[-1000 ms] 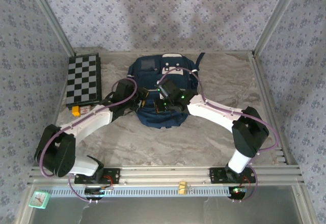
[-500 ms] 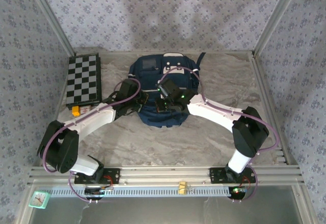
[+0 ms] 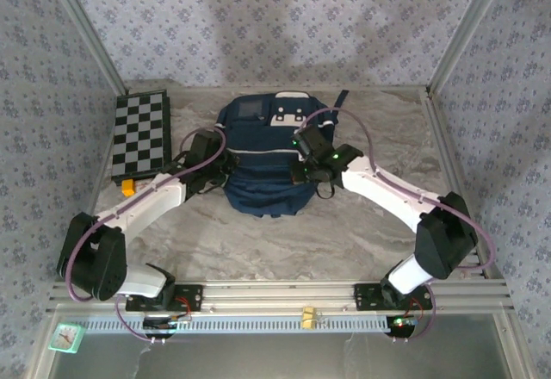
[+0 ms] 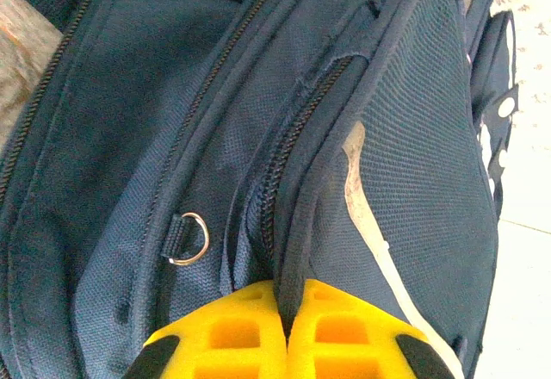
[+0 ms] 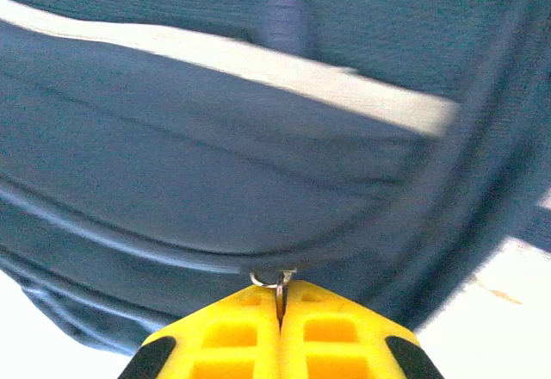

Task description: Pack the student bag

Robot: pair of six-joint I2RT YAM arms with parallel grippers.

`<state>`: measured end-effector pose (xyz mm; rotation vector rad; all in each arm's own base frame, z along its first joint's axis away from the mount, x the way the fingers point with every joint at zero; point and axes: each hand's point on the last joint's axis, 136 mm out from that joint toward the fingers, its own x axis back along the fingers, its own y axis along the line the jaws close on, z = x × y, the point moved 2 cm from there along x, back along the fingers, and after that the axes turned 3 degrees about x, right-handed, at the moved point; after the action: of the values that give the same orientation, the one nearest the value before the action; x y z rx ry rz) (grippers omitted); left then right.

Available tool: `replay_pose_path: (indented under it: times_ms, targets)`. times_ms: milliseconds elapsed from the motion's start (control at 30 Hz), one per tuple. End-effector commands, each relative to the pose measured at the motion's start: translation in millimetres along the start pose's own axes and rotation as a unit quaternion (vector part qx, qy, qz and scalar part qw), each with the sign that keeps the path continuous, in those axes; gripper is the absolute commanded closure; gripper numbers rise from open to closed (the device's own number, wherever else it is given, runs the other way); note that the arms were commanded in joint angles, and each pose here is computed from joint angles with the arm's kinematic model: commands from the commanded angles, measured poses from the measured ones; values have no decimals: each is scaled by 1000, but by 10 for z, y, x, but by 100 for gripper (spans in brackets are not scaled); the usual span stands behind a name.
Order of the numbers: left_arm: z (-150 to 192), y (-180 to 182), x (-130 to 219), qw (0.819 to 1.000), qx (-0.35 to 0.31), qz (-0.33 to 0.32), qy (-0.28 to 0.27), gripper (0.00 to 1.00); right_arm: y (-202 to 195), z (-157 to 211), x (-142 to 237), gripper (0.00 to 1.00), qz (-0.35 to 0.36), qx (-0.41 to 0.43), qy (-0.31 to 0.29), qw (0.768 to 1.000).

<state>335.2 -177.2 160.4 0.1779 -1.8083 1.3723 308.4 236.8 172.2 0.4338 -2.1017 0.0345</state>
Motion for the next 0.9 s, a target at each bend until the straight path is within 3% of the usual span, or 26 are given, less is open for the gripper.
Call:
replay_pose_path:
  times_ms: [0,133,300,533,700,733,800,867]
  targets:
    - [-410,34,143,997,-25,-26,-66,100,-386,124,86,100,60,18,29,998]
    - [-581,-153,127,995,-95,-9,-44,100,-209,60,70,100,21,76,14,997]
    - [-736,-173,117,977,-203,-55,-26,100,-396,-83,5,100,55,76,0,996]
    - [-1020,-111,72,964,-251,-80,-23,100,-639,-376,-190,100,74,75,-22,994]
    - [-991,-205,21,954,-290,-71,1,100,-586,-445,-158,100,75,81,-23,994]
    - [-962,-241,32,953,-295,-62,8,100,-562,-457,-130,98,61,75,-29,995]
    - [-930,-277,69,952,-301,-51,14,100,-517,-488,-56,79,33,66,-44,996]
    - [-904,-270,136,949,-311,-49,16,84,-499,-514,63,61,13,62,-58,996]
